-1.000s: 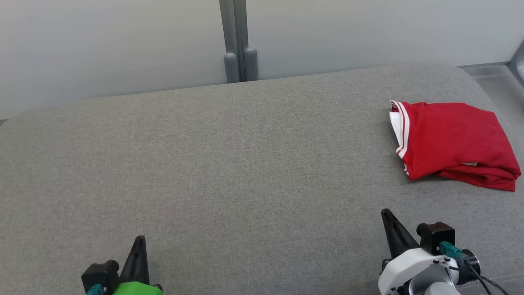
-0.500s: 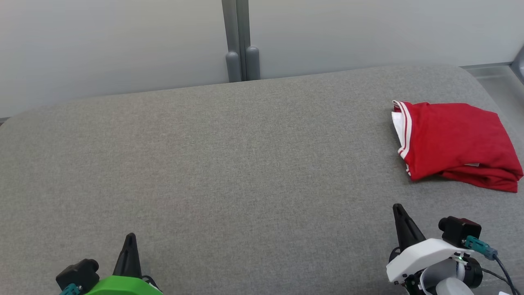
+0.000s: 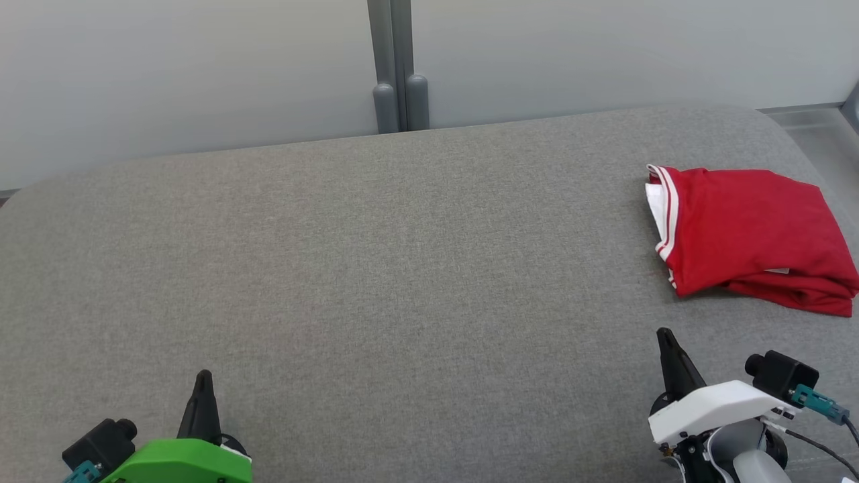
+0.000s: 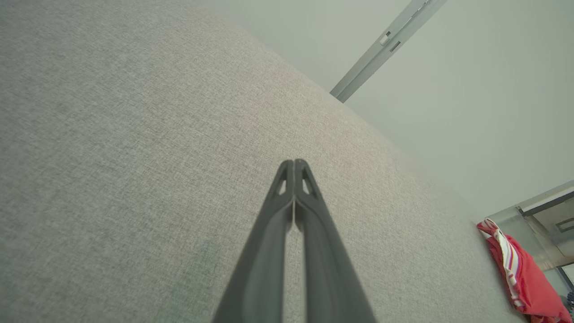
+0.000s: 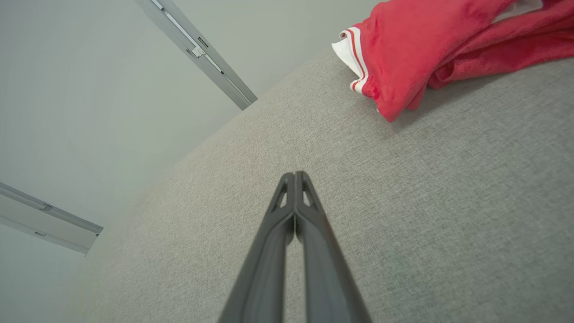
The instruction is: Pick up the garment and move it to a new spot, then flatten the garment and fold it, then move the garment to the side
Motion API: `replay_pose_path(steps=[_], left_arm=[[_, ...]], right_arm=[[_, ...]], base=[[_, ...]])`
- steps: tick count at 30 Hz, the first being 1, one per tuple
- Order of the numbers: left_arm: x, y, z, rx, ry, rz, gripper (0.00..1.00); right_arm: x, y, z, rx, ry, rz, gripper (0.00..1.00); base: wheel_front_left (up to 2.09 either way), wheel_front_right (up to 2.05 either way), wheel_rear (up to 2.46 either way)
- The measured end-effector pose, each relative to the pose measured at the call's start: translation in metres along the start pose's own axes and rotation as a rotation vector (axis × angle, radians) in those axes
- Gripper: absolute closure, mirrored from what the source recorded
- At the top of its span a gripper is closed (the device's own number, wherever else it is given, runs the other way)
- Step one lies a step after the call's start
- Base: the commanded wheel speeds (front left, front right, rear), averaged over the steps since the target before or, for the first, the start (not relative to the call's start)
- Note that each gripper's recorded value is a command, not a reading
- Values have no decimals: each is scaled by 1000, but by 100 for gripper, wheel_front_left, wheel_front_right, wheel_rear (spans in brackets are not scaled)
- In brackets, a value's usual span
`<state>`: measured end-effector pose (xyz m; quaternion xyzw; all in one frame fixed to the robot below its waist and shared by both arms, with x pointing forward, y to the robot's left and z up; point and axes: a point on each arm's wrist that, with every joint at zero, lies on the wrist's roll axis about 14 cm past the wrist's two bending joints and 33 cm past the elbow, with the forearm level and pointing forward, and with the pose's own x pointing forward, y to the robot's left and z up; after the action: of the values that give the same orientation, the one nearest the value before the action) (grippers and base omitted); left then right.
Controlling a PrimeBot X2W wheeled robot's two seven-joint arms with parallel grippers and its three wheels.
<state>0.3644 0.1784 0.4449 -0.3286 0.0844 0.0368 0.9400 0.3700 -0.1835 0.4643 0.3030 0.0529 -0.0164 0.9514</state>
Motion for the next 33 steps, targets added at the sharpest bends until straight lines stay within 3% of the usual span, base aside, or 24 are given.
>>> replay_pose_path(steps=[33], left_arm=[[9,-7,24,-422,-24,-29,100]], right_arm=[[7,0,17,442,-23,-5,100]], base=[[0,0,0]])
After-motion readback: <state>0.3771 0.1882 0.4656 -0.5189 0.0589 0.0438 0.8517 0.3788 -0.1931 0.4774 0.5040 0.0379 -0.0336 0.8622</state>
